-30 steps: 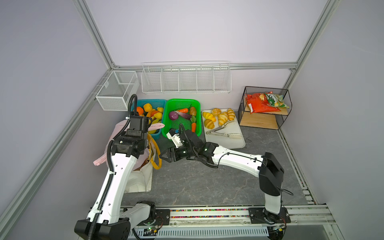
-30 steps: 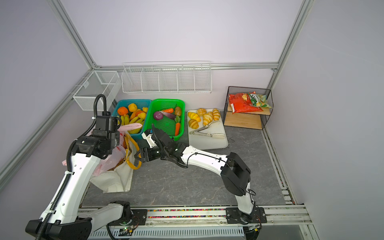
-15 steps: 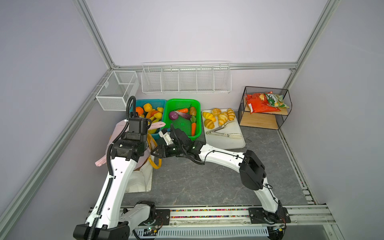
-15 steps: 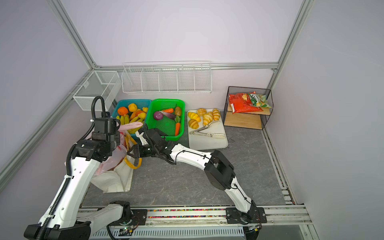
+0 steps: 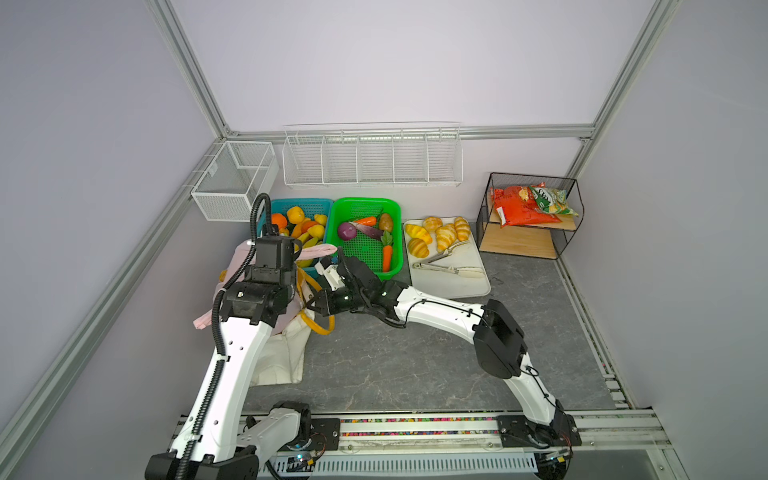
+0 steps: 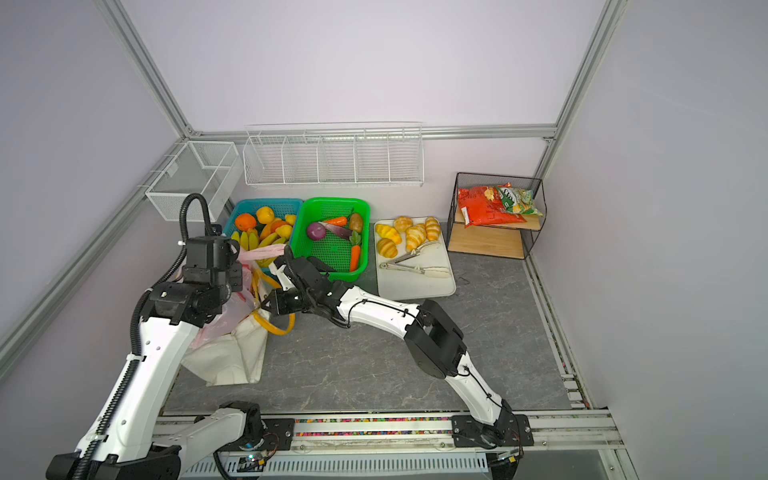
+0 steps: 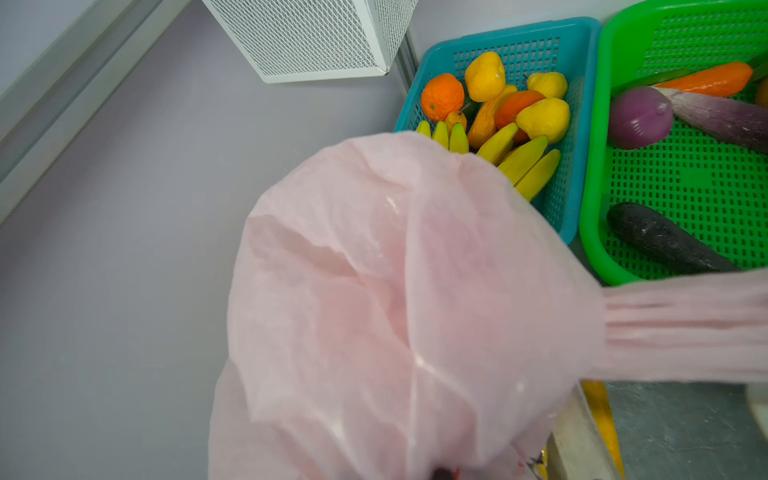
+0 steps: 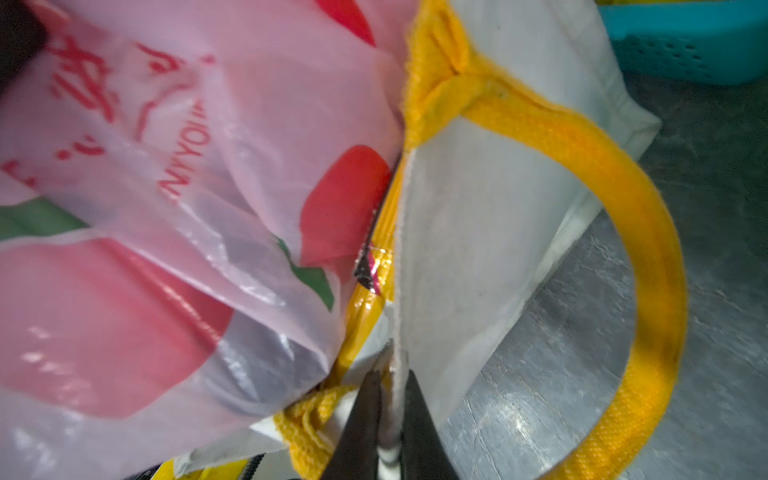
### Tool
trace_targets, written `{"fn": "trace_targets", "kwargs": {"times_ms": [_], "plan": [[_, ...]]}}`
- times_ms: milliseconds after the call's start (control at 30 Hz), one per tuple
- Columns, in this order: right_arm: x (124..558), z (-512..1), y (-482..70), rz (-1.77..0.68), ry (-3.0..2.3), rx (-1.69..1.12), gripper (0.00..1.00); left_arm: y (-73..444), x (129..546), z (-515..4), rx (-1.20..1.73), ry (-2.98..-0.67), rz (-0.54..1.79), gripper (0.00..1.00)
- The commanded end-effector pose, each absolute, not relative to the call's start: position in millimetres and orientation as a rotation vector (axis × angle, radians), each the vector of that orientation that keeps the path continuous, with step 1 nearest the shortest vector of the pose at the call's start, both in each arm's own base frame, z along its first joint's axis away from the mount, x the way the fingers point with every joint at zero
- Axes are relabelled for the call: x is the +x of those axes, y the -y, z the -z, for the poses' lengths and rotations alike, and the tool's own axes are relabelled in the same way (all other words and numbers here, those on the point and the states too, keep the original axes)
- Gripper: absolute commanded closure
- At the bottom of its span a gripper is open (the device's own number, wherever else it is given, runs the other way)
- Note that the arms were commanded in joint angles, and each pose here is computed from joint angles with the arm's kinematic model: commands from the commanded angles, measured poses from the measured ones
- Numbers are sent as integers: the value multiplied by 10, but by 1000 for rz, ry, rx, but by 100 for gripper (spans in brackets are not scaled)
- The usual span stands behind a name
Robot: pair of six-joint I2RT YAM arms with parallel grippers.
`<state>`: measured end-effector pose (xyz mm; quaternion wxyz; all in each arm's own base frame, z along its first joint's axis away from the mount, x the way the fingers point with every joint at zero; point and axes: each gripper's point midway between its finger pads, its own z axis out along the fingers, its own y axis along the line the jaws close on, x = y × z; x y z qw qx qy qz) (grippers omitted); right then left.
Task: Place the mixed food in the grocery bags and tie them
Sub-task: 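Lower the pink bag into the tote with left gripper while right holds rim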
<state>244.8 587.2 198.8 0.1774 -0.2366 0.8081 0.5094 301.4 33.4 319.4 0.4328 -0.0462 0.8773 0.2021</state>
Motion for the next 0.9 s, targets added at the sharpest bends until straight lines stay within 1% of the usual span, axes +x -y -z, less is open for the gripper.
{"fn": "trace_targets", "kwargs": {"times_ms": [0, 133, 267, 433, 600, 733, 867], "plan": [[2361, -2505, -5658, -1477, -2178, -700, 93, -173, 2970, -3330, -106, -2153, -340, 100], [2237, -2656, -5414, -1470, -2153, -717, 93, 65, 2893, -3385, -55, -2143, -149, 100], [2221, -2710, -5107, -1424, -2137, -680, 93, 336, 2792, -3437, 0, -2125, 58, 100], [2283, -2622, -4592, -1315, -2159, -609, 93, 928, 2648, -3485, 183, -2106, 331, 100], [2272, -2627, -4023, -1173, -2152, -568, 94, 1222, 2635, -3599, 273, -2092, 328, 100], [2221, -2611, -3728, -1100, -2151, -557, 93, 1456, 2729, -3721, 294, -2048, 366, 100], [2205, -2629, -3552, -1076, -2121, -526, 93, 1635, 2793, -3412, 354, -2106, 296, 100]]}}
